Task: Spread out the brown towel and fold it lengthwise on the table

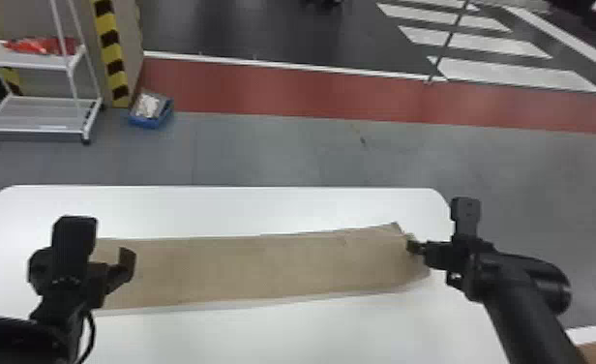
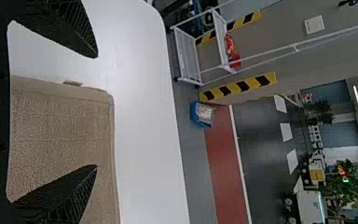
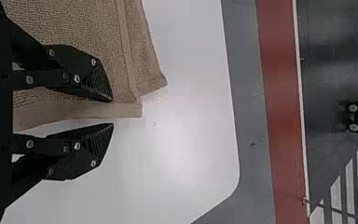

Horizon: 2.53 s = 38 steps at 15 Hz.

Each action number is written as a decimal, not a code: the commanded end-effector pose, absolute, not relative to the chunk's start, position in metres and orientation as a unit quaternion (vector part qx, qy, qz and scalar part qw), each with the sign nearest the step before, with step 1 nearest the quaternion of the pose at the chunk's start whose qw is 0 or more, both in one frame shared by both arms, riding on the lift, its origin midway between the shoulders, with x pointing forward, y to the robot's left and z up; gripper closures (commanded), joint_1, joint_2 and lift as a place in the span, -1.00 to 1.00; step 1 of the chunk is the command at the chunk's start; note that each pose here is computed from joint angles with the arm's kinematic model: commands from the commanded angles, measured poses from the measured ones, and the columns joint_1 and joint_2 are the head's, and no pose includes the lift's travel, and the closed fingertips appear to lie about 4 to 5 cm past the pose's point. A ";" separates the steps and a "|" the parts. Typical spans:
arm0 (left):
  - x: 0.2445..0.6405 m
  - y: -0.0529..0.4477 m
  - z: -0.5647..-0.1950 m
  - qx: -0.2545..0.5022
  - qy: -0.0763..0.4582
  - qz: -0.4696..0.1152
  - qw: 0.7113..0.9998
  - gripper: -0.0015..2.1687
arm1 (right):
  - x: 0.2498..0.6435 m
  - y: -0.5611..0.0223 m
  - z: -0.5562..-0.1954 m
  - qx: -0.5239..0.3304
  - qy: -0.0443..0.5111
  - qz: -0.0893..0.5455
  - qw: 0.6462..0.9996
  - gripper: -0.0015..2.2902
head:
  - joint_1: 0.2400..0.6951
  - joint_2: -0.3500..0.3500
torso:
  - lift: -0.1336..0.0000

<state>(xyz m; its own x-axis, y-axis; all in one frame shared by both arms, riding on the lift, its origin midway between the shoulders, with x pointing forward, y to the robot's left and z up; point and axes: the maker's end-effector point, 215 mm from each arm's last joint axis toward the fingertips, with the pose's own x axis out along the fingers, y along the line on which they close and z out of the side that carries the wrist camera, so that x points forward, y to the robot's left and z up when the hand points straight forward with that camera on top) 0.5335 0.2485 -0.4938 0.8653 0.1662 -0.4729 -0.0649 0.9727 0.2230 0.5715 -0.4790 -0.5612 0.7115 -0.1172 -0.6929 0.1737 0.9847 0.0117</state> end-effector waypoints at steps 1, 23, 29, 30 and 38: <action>0.533 0.245 -0.495 0.102 0.253 0.058 0.960 -0.97 | 0.577 -0.478 -0.554 0.027 0.350 -0.075 0.933 0.09 | 1.00 -0.64 | 1.00; 0.528 0.245 -0.499 0.103 0.261 0.054 0.958 -0.97 | 0.572 -0.458 -0.585 -0.252 0.397 -0.066 0.880 -0.91 | 1.00 -0.53 | 1.00; 0.525 0.244 -0.496 0.103 0.261 0.053 0.958 -0.97 | 0.569 -0.471 -0.562 -0.254 0.363 -0.113 0.889 -0.91 | 1.00 -0.66 | 1.00; 0.525 0.245 -0.496 0.102 0.261 0.054 0.958 -0.97 | 0.575 -0.468 -0.555 -0.252 0.346 -0.110 0.897 -0.91 | 1.00 -0.65 | 1.00; 0.527 0.248 -0.495 0.102 0.260 0.056 0.959 -0.97 | 0.621 -0.414 -0.517 -0.209 0.334 0.104 0.913 -0.89 | 1.00 -0.47 | 1.00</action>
<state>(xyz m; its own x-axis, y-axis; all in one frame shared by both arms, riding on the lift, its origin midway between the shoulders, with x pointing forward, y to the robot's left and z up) 0.5267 0.2489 -0.4949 0.8587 0.1615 -0.4864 -0.0551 0.9726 0.2257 0.6140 -0.4107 -0.5255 0.7767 0.0407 -0.6285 -0.2708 0.9226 -0.2748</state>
